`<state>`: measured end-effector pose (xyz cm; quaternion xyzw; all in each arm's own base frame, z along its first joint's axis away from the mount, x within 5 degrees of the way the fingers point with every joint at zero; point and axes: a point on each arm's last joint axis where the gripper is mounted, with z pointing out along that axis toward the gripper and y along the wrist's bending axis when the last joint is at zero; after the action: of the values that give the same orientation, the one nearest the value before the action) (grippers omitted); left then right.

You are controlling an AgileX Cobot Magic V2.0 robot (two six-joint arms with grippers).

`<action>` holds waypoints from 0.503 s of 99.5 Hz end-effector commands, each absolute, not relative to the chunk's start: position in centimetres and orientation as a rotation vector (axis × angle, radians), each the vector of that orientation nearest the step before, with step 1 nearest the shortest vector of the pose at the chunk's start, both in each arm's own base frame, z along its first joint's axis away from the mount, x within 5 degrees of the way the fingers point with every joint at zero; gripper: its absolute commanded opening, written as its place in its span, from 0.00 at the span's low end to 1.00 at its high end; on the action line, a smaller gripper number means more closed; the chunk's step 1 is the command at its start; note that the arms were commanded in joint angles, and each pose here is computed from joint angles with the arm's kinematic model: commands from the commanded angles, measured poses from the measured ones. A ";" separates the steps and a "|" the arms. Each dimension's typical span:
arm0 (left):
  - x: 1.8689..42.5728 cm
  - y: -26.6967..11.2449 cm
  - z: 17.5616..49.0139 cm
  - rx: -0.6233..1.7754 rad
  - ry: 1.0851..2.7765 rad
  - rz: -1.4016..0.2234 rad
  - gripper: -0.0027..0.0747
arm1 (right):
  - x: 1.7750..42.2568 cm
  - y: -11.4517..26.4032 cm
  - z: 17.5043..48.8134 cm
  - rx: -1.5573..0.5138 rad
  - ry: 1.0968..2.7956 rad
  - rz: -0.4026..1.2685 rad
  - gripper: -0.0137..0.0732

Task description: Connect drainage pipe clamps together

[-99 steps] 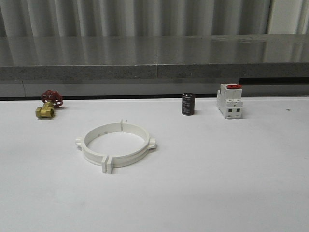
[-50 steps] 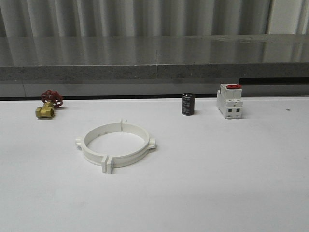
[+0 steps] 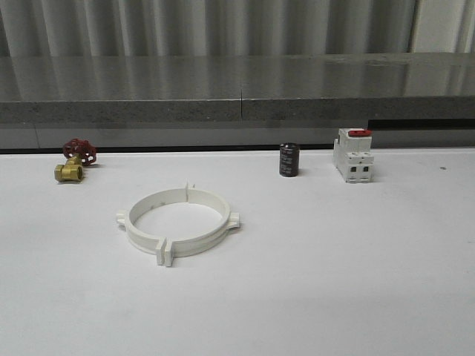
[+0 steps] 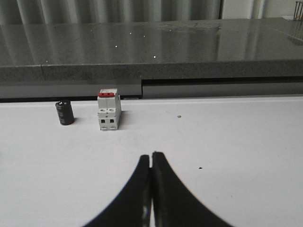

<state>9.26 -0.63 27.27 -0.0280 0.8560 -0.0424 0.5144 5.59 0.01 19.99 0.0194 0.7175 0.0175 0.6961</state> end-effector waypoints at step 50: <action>9.5 -0.8 28.6 -0.065 1.976 -0.130 0.01 | 5.4 0.0 21.5 0.071 1.423 0.078 0.08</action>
<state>9.26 -0.63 27.27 -0.0280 0.8560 -0.0424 0.5144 5.68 -0.02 19.94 0.0415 0.6983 0.0383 0.7135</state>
